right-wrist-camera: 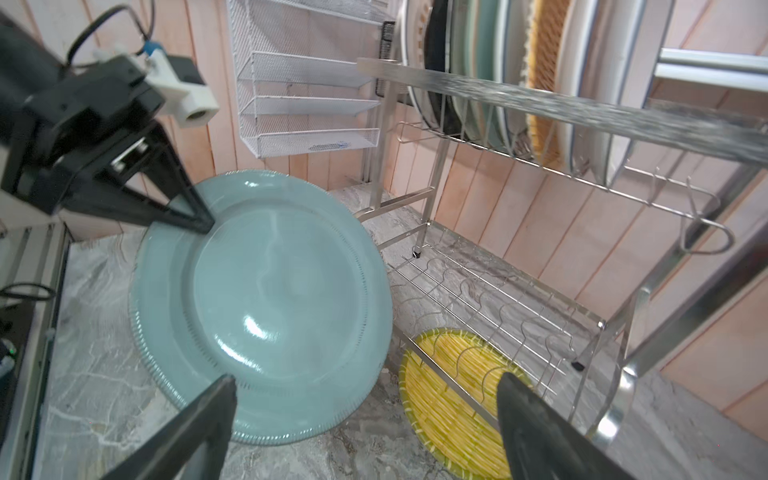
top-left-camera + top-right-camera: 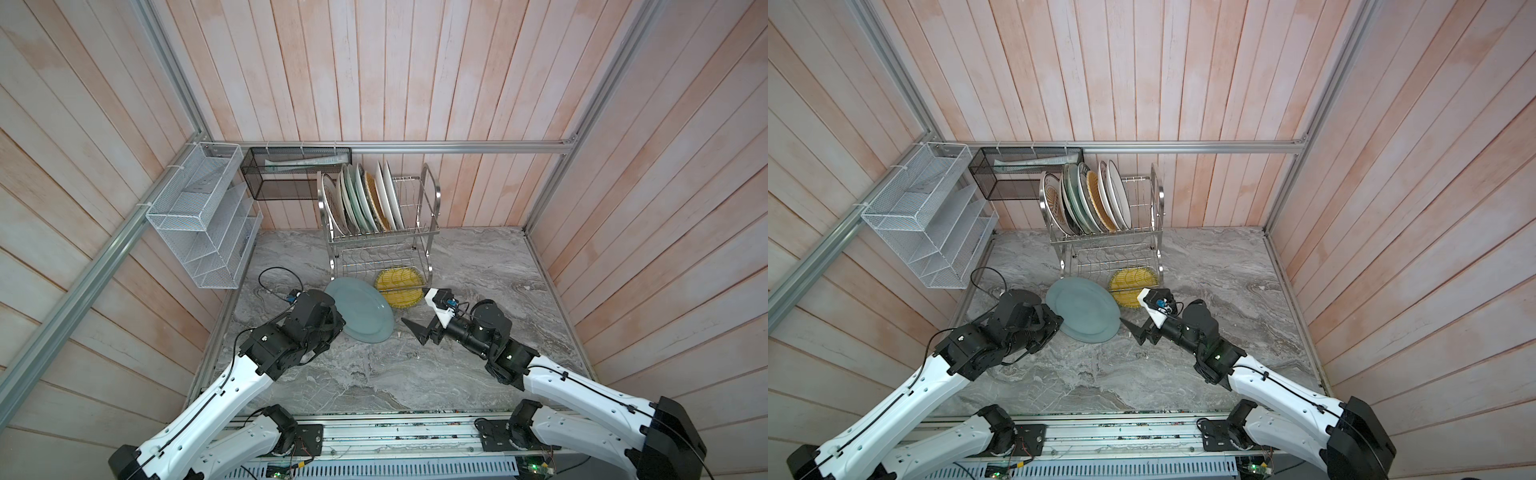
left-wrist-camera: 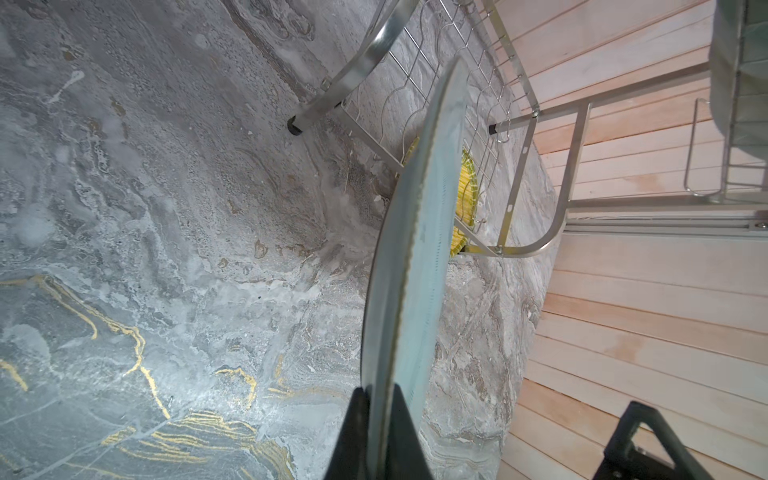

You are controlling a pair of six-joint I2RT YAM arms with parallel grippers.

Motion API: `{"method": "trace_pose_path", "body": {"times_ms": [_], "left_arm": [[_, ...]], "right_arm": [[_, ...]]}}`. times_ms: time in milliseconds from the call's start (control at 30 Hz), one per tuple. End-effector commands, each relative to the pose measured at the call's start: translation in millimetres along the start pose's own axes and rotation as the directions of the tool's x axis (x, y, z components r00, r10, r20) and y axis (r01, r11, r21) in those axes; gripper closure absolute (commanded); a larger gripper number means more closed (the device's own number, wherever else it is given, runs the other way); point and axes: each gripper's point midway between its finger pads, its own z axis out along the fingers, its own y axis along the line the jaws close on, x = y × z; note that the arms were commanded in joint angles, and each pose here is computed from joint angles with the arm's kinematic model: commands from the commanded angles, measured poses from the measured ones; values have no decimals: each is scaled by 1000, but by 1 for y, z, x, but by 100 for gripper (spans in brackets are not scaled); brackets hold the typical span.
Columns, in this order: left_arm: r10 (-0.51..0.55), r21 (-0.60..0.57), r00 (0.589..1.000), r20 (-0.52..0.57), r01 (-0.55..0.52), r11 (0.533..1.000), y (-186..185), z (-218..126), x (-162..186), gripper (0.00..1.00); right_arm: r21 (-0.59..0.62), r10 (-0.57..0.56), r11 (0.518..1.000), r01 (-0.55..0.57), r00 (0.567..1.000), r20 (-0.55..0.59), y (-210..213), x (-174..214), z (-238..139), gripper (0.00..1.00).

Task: Load the plates into the dish rack
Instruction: 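Close the left gripper on the pale teal plate rim and tilt it up, then close the right gripper on the raised plate rim while the left gripper holds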

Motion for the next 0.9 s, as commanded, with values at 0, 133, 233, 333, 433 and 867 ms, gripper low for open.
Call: {"method": "trace_pose_path", "body": {"times_ms": [0,133,233,333,433,867], "left_arm": [[-56,135,996,63,47,990,-42,-21,-20,100],[-75,130,995,62,67,989,-50,-22,-22,100],[-72,118,997,39,67,991,-56,-18,-20,100],[-66,124,997,28,62,990,-62,-16,-18,100],[-64,138,998,24,60,989,-67,-15,-18,100],[-74,122,997,1,73,990,-72,-9,-14,100]], "right_arm": [[-48,-198,979,199,980,36,17,0,-1,4],[-107,-270,958,267,963,-14,31,10,4,8],[-93,-309,948,305,950,-38,35,15,12,6],[-57,-380,924,377,923,-62,40,19,22,2],[-62,-421,907,417,903,-89,45,23,31,2],[-127,-461,886,446,878,-127,52,29,66,37]]}}
